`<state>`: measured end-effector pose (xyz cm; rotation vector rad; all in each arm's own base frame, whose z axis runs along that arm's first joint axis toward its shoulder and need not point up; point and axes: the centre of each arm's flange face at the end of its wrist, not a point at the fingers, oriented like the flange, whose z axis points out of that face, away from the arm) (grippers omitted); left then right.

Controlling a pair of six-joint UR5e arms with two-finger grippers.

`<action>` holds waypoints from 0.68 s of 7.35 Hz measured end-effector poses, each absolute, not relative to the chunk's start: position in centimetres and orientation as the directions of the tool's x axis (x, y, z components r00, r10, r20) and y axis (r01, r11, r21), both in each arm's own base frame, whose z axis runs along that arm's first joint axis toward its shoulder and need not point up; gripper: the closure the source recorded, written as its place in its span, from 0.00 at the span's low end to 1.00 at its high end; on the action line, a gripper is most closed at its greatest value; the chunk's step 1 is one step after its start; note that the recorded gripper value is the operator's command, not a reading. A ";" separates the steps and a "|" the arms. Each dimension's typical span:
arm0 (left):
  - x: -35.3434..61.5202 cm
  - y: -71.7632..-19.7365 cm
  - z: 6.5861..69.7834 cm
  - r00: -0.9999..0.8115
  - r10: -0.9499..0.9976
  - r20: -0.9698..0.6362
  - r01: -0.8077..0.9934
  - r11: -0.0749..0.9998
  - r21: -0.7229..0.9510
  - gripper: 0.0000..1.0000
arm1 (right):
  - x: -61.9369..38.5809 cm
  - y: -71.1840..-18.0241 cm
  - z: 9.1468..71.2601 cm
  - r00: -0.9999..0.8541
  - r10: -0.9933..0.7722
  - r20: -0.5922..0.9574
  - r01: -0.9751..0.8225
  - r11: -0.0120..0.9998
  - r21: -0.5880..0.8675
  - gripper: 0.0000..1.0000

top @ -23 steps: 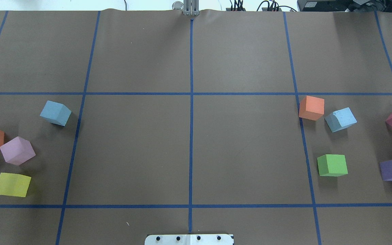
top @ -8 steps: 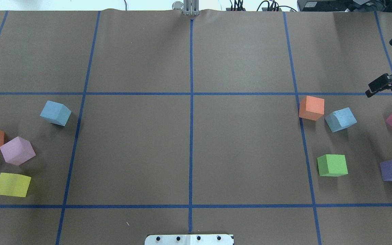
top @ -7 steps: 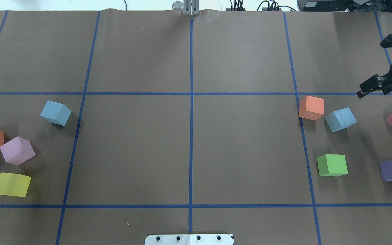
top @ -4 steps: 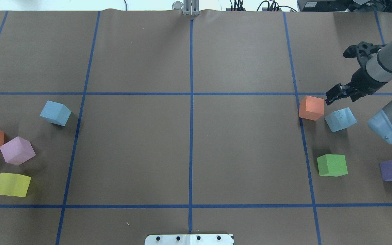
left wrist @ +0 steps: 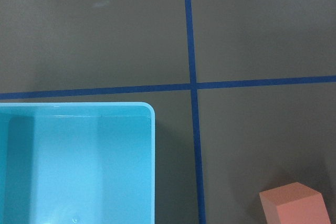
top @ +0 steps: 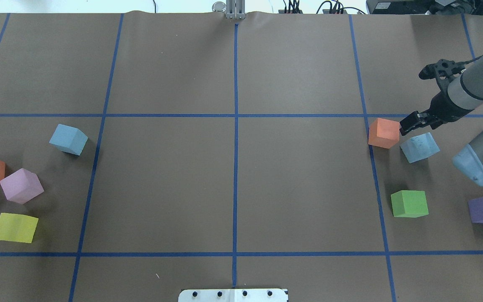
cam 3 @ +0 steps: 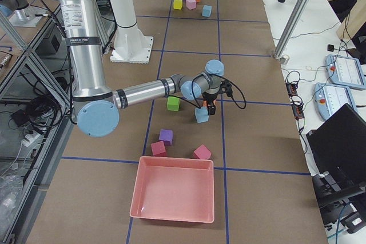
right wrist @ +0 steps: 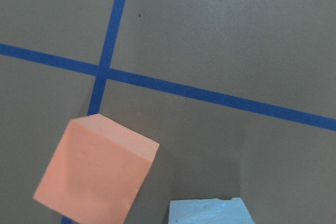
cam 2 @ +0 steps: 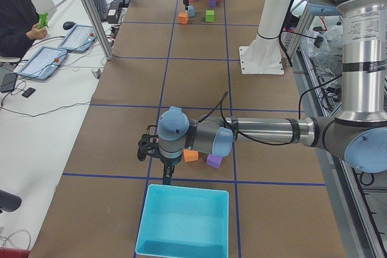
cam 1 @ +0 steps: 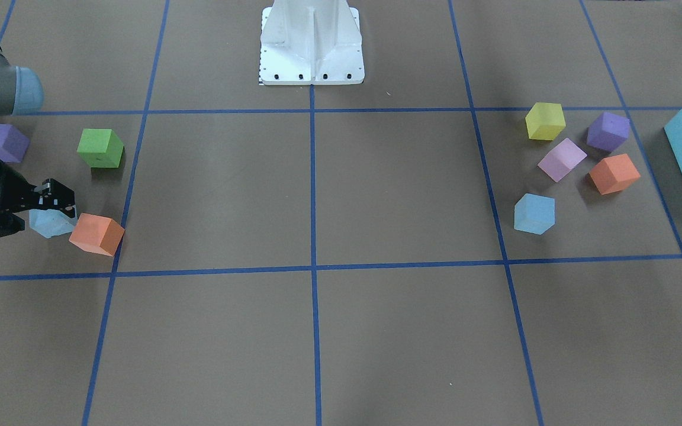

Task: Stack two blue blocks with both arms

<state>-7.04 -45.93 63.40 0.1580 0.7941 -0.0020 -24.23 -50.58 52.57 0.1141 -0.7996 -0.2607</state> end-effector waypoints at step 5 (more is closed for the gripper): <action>-7.0 -46.0 63.4 0.701 0.057 -0.710 0.061 0.988 0.140 0.02 | -25.7 -49.0 54.2 0.669 -0.336 0.662 0.253 0.942 0.223 0.00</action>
